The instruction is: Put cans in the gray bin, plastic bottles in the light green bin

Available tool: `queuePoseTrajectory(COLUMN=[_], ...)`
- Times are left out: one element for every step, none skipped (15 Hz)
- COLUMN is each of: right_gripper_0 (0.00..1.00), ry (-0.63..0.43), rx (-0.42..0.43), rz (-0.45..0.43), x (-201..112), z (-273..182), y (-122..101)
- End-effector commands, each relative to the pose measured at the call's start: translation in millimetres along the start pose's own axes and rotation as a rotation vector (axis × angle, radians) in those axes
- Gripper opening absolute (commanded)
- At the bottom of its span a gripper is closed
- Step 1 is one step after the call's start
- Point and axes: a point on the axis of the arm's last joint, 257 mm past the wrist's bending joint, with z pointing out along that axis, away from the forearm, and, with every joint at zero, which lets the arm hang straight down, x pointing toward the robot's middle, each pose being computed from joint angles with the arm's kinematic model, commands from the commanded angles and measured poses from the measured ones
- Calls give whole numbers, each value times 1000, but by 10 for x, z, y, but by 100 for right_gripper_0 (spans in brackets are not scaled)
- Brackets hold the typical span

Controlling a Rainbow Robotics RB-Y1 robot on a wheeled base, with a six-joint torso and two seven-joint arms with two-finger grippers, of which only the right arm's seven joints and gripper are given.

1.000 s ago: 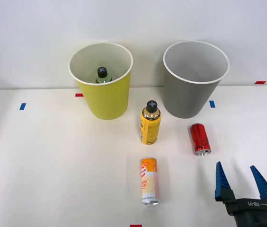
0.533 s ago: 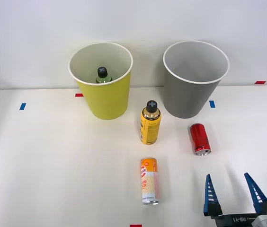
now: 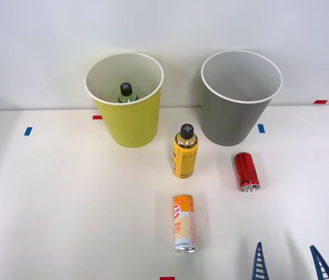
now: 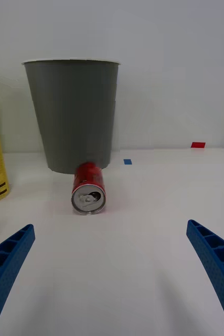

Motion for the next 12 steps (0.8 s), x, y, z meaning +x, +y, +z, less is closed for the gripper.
queuePoseTrajectory(right_gripper_0=[100, 100, 100, 100, 100, 100, 100, 100, 100, 100, 100, 100], ry=[15, 19, 22, 29, 32, 35, 35, 35, 35, 35, 35, 35], rx=[-4, -1, -2, -1, 0, 0, 0, 0, 0, 0, 0, 0], rz=[21, 26, 29, 31, 32, 29, 29, 29, 29, 29, 29, 29], x=[25, 32, 38, 48, 54, 59, 59, 59, 59, 59, 59, 59], z=[-69, -86, -99, -124, -138, -151, -151, -151, -151, -151, -151, -151], y=[43, 49, 55, 51, 39, 34, 34, 34, 34, 34, 34, 34])
